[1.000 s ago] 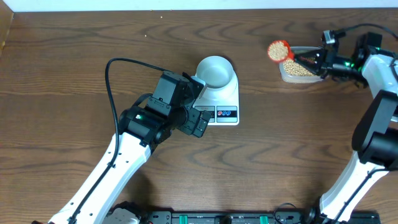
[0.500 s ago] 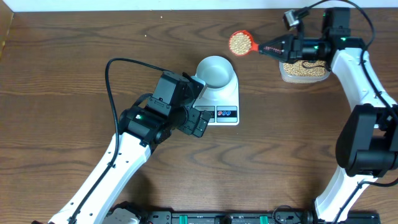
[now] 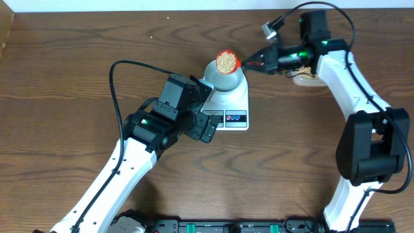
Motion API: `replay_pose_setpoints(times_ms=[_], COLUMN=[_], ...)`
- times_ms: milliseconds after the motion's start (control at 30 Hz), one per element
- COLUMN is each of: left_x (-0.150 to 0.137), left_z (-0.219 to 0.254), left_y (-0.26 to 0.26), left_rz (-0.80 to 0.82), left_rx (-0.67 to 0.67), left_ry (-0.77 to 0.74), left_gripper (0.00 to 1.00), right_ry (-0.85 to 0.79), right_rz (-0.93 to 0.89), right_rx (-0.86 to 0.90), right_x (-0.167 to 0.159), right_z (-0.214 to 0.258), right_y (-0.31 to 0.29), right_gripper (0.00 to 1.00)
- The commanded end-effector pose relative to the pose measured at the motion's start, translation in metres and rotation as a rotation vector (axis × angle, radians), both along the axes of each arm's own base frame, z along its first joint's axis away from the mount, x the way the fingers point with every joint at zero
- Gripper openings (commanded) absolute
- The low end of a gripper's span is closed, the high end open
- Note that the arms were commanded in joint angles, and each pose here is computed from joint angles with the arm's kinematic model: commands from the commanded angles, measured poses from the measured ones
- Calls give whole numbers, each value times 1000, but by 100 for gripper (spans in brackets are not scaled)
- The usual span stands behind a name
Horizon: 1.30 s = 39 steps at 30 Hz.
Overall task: Scoop item into bowl and weigh 50g on scale
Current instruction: 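Carry the filled scoop left over the white bowl on the scale, then tilt the scoop with the right gripper to pour soybeans into the bowl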
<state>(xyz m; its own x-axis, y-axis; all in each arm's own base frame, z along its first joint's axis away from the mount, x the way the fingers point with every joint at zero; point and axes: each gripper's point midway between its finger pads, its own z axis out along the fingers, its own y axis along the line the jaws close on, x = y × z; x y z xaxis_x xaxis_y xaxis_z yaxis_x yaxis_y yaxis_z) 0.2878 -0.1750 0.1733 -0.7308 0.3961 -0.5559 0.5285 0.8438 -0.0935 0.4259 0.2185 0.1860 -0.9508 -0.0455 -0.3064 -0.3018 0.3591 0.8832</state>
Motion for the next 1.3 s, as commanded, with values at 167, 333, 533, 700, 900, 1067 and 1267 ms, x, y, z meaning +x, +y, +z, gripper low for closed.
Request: replay_pose_setpoints(times_ms=[167,333,533,700,900,1067,1267], left_x=[0,0,0,0,0,0,0], left_z=[-3,-3,-3,-3,-3,-3,-3], left_y=[4,4,4,4,4,4,4], left_rz=[5,5,5,5,5,5,5], left_rx=[16,16,16,16,16,16,16], left_ry=[1,1,0,1,0,1,1], left_gripper=[99,99,99,99,99,99,99], right_ry=[-132,-143,-164,-175,-185,-189,-191], right_rz=[-46,-57,-81,-81,-80,-81,-82], right_rx=[-200,-257,-364,-400,-431,-440,-440], right_x=[4,5,7,6,5,5,5], right_z=[1,-6,-20,-24,-27,-28,-27], right_y=[1,3,7,11,15,16,16], right_gripper=[1,1,1,1,1,1,1])
